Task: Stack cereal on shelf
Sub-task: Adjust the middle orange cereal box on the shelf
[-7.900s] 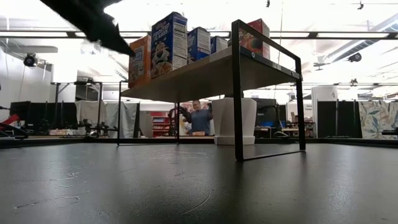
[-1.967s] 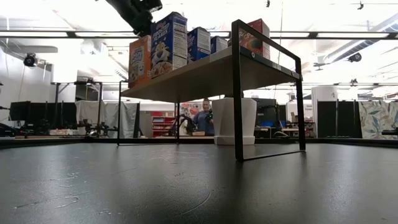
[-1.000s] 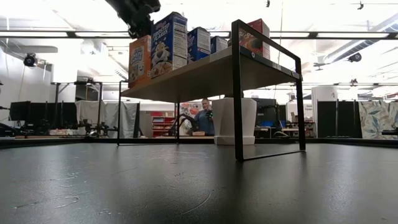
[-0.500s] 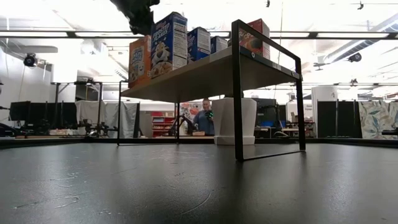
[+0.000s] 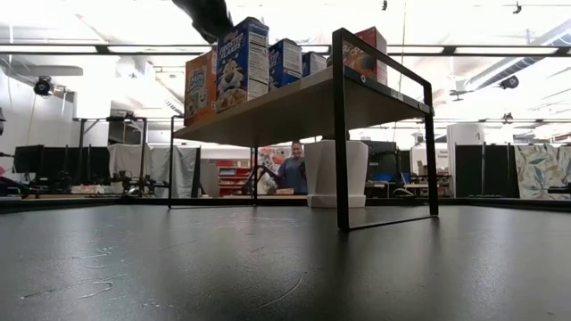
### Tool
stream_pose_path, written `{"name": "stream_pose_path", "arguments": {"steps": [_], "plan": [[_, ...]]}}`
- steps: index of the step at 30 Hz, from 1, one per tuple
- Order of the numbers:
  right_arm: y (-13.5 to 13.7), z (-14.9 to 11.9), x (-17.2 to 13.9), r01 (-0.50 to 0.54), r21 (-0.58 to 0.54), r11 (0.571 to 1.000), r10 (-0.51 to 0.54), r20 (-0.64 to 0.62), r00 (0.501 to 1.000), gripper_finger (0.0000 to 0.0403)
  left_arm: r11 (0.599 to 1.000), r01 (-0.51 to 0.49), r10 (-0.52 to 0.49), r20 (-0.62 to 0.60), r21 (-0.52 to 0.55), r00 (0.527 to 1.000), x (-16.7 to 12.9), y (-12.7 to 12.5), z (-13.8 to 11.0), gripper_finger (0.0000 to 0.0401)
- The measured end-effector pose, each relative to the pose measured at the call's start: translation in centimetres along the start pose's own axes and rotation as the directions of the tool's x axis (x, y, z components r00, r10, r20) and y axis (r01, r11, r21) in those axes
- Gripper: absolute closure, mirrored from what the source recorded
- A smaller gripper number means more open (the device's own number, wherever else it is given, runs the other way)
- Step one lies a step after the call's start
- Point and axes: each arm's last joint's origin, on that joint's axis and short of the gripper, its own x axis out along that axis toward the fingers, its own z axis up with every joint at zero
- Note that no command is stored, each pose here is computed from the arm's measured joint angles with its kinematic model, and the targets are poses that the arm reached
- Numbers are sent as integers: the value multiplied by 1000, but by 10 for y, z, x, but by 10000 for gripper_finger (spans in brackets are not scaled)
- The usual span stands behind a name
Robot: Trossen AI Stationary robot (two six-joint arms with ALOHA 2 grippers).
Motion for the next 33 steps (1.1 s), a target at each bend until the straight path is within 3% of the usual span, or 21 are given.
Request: {"name": "stream_pose_path", "arguments": {"steps": [7,33], "plan": [[0,0,0,0,0,1000,0,0,1000,346,994,-106,106,-50,3,993,1,3,-2,401],[0,0,0,-1,8,1000,1,0,1000,346,993,-114,114,-75,-4,991,9,4,-3,401]]}}
